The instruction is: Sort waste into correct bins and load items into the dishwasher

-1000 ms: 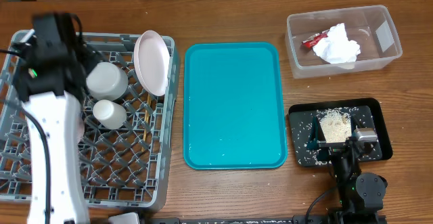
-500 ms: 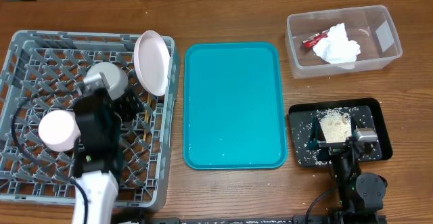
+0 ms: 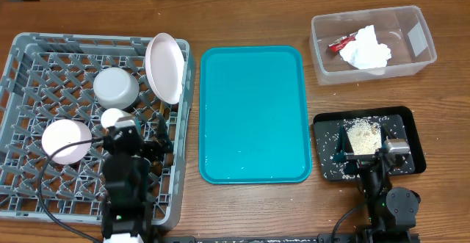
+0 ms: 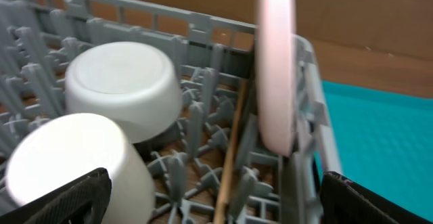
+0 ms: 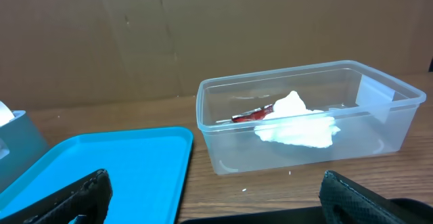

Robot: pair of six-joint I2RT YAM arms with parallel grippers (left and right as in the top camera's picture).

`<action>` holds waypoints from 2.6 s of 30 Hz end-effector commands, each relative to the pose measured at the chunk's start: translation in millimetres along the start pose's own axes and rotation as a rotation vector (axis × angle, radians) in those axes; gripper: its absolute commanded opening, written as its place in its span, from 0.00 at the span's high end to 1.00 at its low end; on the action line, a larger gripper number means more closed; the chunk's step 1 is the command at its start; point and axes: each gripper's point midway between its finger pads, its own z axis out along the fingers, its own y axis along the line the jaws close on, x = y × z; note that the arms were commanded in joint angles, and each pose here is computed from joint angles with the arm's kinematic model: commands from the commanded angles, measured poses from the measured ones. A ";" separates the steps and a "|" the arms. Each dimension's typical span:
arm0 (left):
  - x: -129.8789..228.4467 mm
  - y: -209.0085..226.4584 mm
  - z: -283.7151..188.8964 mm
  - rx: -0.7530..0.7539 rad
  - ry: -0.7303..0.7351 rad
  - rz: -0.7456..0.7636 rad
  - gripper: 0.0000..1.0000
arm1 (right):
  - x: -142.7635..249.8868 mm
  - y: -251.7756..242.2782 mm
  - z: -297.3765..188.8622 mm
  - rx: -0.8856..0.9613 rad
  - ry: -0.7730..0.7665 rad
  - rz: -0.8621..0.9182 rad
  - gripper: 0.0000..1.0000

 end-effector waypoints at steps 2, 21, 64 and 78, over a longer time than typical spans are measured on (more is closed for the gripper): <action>4.1 -5.5 -7.7 -0.010 -0.040 0.061 0.00 | 1.7 -2.6 0.2 0.012 -0.004 -0.007 0.00; 4.5 -22.5 -32.6 0.088 -0.147 0.227 0.00 | 1.7 -2.6 0.2 0.012 -0.004 -0.007 0.00; -6.3 -26.1 -50.5 0.110 -0.225 0.244 0.00 | 1.7 -2.6 0.2 0.012 -0.004 -0.007 0.00; -6.3 -26.1 -50.5 0.110 -0.225 0.244 0.00 | 1.6 -2.5 0.2 0.012 -0.005 -0.007 0.00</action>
